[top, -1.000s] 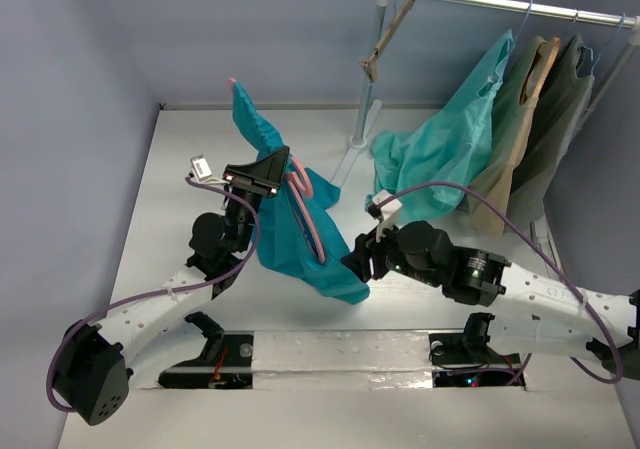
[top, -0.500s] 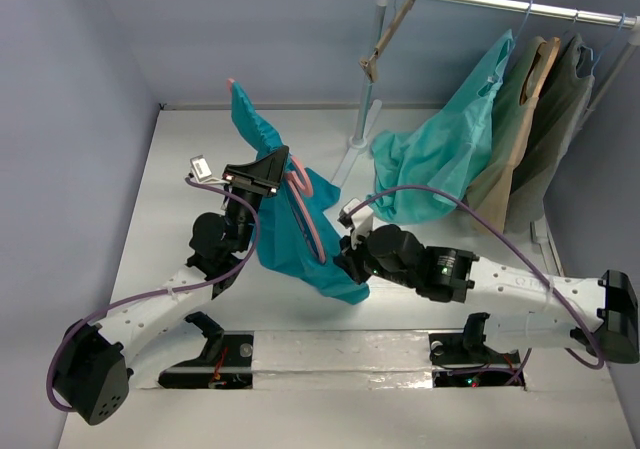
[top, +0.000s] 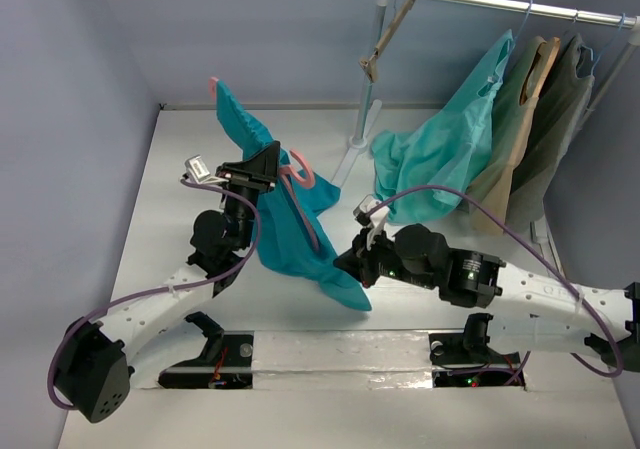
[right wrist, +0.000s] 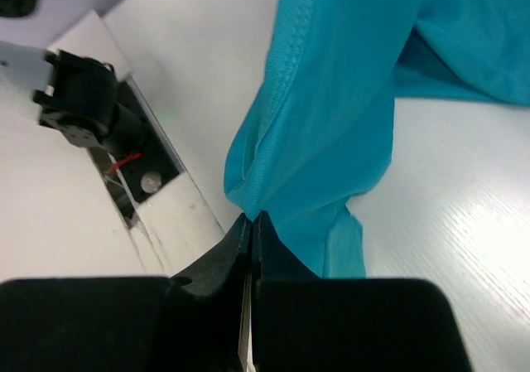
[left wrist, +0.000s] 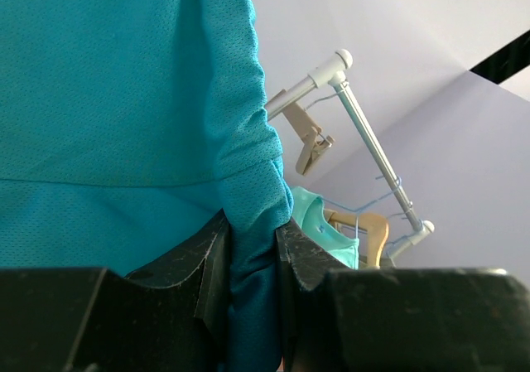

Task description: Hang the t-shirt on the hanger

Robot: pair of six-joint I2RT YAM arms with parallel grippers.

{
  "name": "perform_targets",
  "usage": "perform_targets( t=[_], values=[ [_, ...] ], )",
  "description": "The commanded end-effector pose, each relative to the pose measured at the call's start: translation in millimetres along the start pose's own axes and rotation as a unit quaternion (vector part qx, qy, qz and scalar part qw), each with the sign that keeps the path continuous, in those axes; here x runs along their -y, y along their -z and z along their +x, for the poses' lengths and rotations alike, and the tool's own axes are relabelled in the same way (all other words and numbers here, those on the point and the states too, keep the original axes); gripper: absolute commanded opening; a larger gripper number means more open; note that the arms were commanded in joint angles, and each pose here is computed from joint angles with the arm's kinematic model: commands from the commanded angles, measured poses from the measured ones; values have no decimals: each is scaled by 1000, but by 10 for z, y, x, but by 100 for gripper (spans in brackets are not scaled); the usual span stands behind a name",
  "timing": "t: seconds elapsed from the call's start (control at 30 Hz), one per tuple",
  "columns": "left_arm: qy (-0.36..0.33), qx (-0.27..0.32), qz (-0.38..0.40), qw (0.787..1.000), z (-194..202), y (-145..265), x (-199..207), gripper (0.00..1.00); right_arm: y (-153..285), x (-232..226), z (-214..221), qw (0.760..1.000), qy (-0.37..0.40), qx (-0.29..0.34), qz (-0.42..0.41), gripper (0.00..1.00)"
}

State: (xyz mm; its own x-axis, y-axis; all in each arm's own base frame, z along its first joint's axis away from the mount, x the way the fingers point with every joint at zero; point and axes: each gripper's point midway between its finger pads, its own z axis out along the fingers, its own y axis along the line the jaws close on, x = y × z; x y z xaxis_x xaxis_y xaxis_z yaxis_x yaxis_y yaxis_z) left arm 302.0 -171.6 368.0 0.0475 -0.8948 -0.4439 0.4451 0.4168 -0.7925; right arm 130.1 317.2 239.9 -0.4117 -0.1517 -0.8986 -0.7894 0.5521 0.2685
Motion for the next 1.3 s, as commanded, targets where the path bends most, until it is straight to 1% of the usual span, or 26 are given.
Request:
perform_targets(
  t=[0.0, 0.03, 0.1, 0.13, 0.17, 0.23, 0.27, 0.33, 0.37, 0.4, 0.57, 0.8, 0.9, 1.03, 1.13, 1.17, 1.27],
  values=[
    [20, 40, 42, 998, -231, -116, 304, 0, 83, -224, -464, 996, -10, 74, -41, 0],
    [29, 30, 50, 998, -189, -110, 331, 0, 52, -197, -485, 996, -9, 79, -32, 0],
    [53, 15, 54, 997, -119, -93, 337, 0, -107, -120, -397, 998, -5, 59, -6, 0],
    [61, 6, 61, 996, -91, -81, 365, 0, -166, -105, -337, 999, -3, 45, 0, 2],
    [67, 1, 62, 996, -73, -65, 363, 0, -275, -85, -234, 1000, 0, 24, 8, 10],
    [87, -14, 66, 994, -35, -38, 399, 0, -310, -73, -191, 1000, 4, 10, 20, 27],
    [89, -18, 65, 994, -30, -27, 402, 0, -307, 19, -198, 999, 5, 12, 45, 40],
    [100, -27, 70, 992, -34, 12, 448, 0, -224, 79, -213, 998, 8, 17, 58, 50],
    [103, -28, 72, 992, -51, 35, 464, 0, -184, 84, -229, 998, 9, 22, 57, 57],
    [105, -29, 72, 991, -60, 44, 474, 0, -109, 74, -283, 998, 5, 33, 52, 59],
    [113, -37, 72, 990, -46, 77, 479, 0, -47, 96, -240, 998, 9, 26, 53, 60],
    [126, -42, 74, 988, -23, 67, 496, 0, -235, 10, -102, 999, 16, -3, 39, 60],
    [122, -36, 66, 990, -32, 52, 459, 0, -252, -114, -77, 1000, 19, -7, 15, 59],
    [133, -40, 69, 988, -19, 49, 480, 0, -337, -38, -1, 999, 30, -17, 41, 59],
    [136, -45, 65, 988, -3, 50, 473, 0, -412, -6, 15, 998, 35, -16, 52, 51],
    [137, -43, 67, 987, -26, 54, 493, 0, -430, 14, 14, 998, 36, -14, 57, 48],
    [138, -46, 63, 987, -28, 67, 493, 0, -468, 80, -34, 996, 44, 0, 77, 42]
  ],
)
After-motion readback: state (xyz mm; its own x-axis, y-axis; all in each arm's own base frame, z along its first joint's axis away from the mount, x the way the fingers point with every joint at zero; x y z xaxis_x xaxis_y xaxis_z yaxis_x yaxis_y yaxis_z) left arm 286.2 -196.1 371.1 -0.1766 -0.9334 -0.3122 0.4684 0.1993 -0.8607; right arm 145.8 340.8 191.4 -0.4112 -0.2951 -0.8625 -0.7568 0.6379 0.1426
